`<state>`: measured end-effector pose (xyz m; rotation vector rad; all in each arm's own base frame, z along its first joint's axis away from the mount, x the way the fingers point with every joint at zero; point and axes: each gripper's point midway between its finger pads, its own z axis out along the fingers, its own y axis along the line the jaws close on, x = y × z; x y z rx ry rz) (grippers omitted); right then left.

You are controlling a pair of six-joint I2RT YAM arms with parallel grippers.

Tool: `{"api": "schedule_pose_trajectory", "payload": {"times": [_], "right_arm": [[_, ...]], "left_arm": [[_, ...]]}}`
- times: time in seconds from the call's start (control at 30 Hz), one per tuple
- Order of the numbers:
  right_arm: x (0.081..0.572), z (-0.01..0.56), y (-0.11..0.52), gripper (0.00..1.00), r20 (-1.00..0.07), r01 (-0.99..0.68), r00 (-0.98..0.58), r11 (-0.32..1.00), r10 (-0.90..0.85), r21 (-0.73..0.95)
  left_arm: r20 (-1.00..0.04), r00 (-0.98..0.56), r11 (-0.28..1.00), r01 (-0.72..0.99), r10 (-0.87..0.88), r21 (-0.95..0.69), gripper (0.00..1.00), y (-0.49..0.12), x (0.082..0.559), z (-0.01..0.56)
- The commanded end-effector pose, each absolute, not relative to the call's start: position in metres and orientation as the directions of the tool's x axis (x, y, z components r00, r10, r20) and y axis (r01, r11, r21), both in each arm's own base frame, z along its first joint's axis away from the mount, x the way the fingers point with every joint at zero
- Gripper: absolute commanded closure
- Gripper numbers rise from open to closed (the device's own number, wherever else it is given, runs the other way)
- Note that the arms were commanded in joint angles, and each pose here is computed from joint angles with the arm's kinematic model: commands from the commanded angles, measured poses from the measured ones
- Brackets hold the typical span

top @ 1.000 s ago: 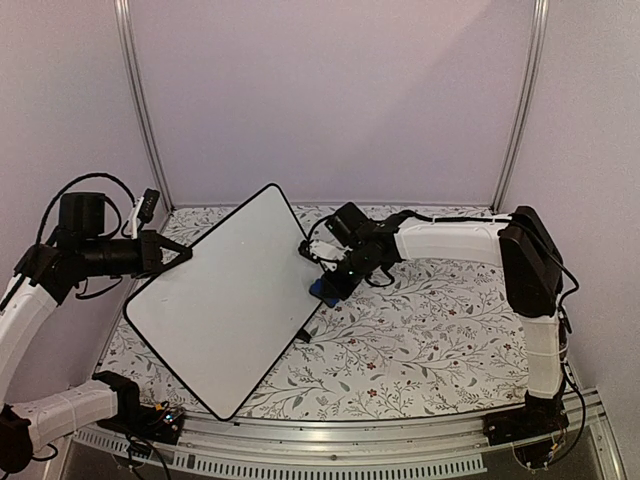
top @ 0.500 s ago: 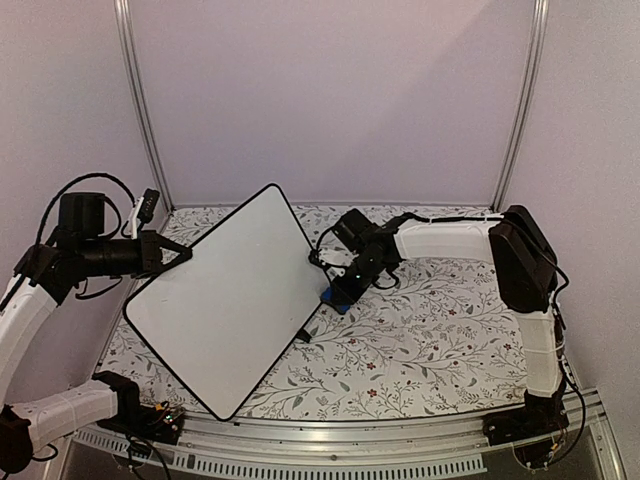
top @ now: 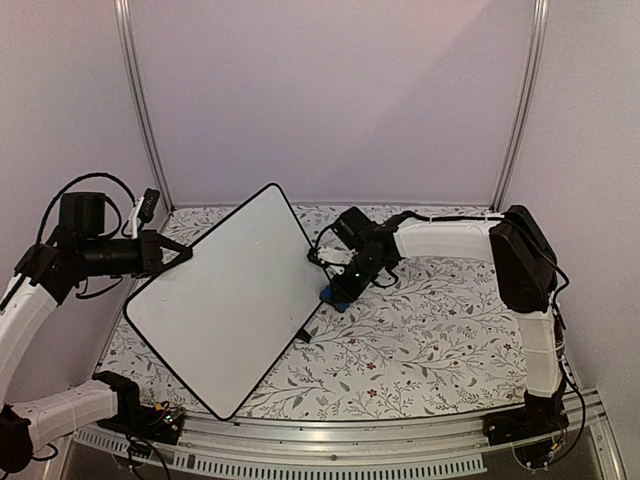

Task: Erase the whiteboard
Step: Erase the whiteboard at the center of the board.

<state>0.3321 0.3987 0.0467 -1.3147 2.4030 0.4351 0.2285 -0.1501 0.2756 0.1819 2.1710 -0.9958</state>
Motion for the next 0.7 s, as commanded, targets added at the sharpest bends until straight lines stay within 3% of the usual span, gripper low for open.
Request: {"api": "schedule_pose_trajectory", "payload": {"times": [0.0, 0.4, 0.67], "right_arm": [[0.349, 0.073, 0.42, 0.91, -0.544, -0.862, -0.45, 0.504, -0.708, 0.057], [0.36, 0.116, 0.432, 0.9, -0.637, -0.852, -0.426, 0.521, -0.643, 0.044], [0.363, 0.184, 0.406, 0.9, -0.725, -0.79, -0.423, 0.613, -0.543, 0.002]], "left_arm": [[-0.715, -0.681, 0.62, 0.497, -0.155, -0.607, 1.0, -0.162, 0.224, 0.299], [-0.718, -0.678, 0.618, 0.5, -0.156, -0.607, 1.0, -0.163, 0.228, 0.298], [-0.741, -0.65, 0.603, 0.528, -0.166, -0.598, 1.0, -0.167, 0.238, 0.309]]}}
